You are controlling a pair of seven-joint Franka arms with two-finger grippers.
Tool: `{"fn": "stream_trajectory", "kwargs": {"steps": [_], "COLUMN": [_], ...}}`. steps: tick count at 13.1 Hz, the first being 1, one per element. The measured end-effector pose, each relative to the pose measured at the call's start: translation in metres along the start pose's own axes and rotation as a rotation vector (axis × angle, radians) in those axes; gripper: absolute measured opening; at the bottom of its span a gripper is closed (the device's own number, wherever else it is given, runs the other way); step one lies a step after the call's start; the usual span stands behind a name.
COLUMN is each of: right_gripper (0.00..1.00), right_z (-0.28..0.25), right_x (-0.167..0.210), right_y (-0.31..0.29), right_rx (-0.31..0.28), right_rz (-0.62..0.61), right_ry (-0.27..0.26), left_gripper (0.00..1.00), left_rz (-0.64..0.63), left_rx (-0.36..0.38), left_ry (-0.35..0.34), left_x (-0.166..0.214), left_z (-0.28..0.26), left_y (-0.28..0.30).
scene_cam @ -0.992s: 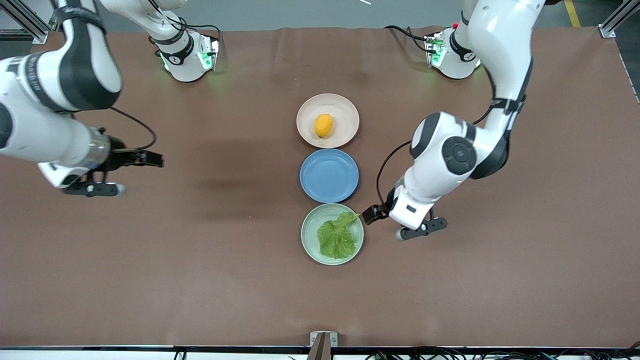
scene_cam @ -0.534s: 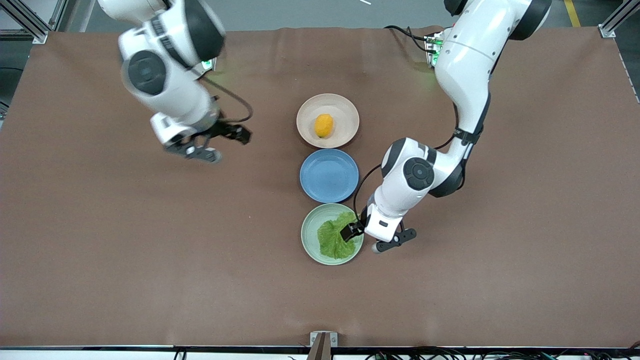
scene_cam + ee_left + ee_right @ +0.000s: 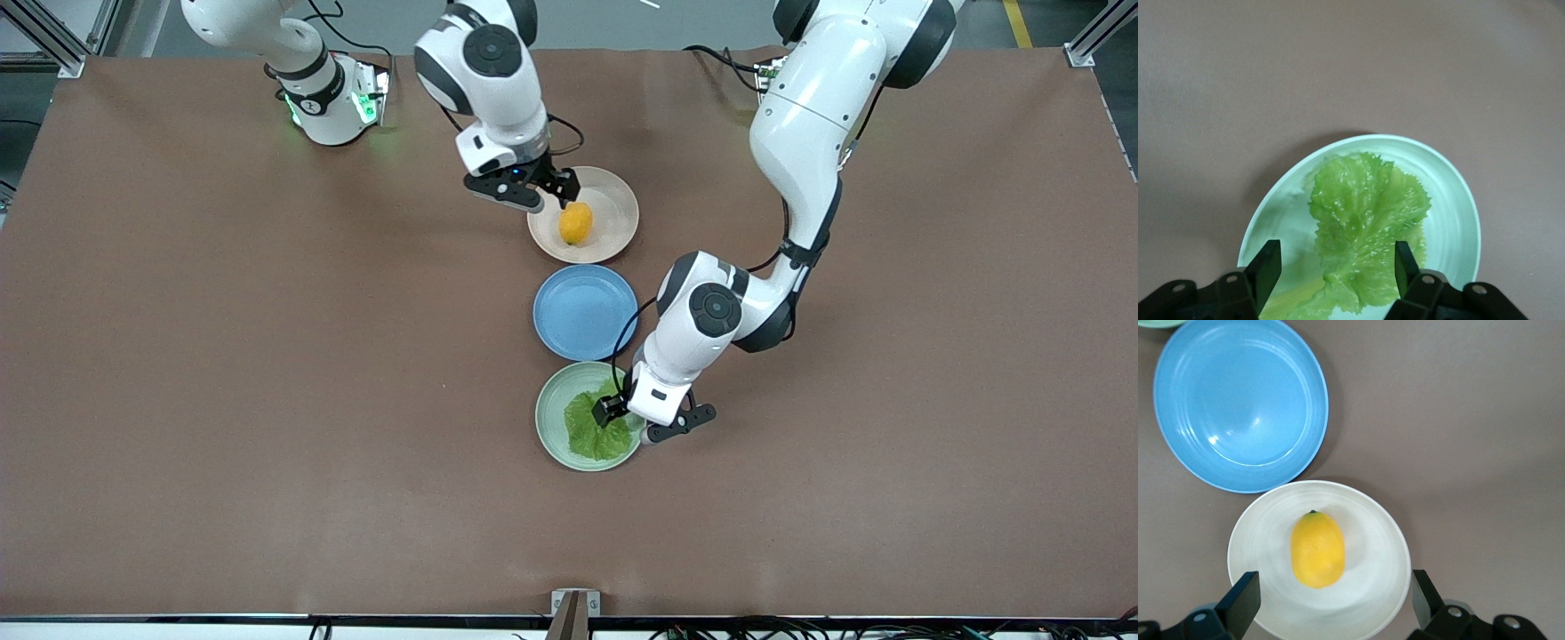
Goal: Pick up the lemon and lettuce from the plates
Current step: 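Grasp the yellow lemon with the right gripper while the left gripper grasps lettuce, then move the lemon aside with the right gripper while the left gripper moves lettuce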
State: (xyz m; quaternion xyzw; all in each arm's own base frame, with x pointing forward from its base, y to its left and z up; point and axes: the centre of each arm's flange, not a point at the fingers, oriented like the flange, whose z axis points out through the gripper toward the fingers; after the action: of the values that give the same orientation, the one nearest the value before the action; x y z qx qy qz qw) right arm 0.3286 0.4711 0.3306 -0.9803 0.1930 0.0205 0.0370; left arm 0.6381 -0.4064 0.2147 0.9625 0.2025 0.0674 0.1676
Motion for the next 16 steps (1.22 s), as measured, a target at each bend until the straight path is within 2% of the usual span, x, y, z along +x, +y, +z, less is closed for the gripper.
{"fn": "stream_trajectory", "kwargs": {"steps": [2, 4, 5, 9, 10, 12, 13, 14, 16], "right_gripper": [1.00, 1.00, 1.00, 1.00, 1.00, 0.96, 0.88, 0.87, 0.67], "right_z": [0.043, 0.079, 0.091, 0.111, 0.113, 0.120, 0.122, 0.122, 0.122], "right_x": [-0.012, -0.022, -0.027, -0.043, -0.047, -0.052, -0.053, -0.053, -0.052], "right_y": [-0.007, -0.011, -0.013, -0.025, -0.027, -0.027, -0.027, -0.027, -0.027], "right_rx": [-0.009, -0.009, -0.008, -0.002, 0.001, -0.003, -0.006, -0.007, -0.007], "right_rz": [0.030, 0.055, 0.063, 0.078, 0.074, 0.062, 0.054, 0.047, 0.043], "right_ry": [0.042, 0.056, 0.057, 0.057, 0.057, 0.060, 0.065, 0.070, 0.074], "left_gripper": [0.63, 0.61, 0.57, 0.11, 0.04, 0.02, 0.02, 0.02, 0.02], "left_rz": [0.005, 0.010, 0.010, 0.010, 0.011, 0.011, 0.010, 0.005, -0.004], "left_rx": [0.008, 0.012, 0.012, 0.011, 0.009, -0.001, -0.012, -0.024, -0.049], "left_ry": [-0.008, -0.013, -0.014, -0.012, -0.011, -0.004, 0.004, 0.014, 0.033], "left_x": [-0.006, -0.010, -0.011, -0.010, -0.010, -0.007, -0.004, 0.001, 0.012], "left_z": [0.008, 0.012, 0.012, 0.012, 0.011, 0.006, 0.000, -0.009, -0.038], "left_y": [-0.001, 0.000, 0.000, 0.000, 0.001, 0.005, 0.009, 0.014, 0.023]}}
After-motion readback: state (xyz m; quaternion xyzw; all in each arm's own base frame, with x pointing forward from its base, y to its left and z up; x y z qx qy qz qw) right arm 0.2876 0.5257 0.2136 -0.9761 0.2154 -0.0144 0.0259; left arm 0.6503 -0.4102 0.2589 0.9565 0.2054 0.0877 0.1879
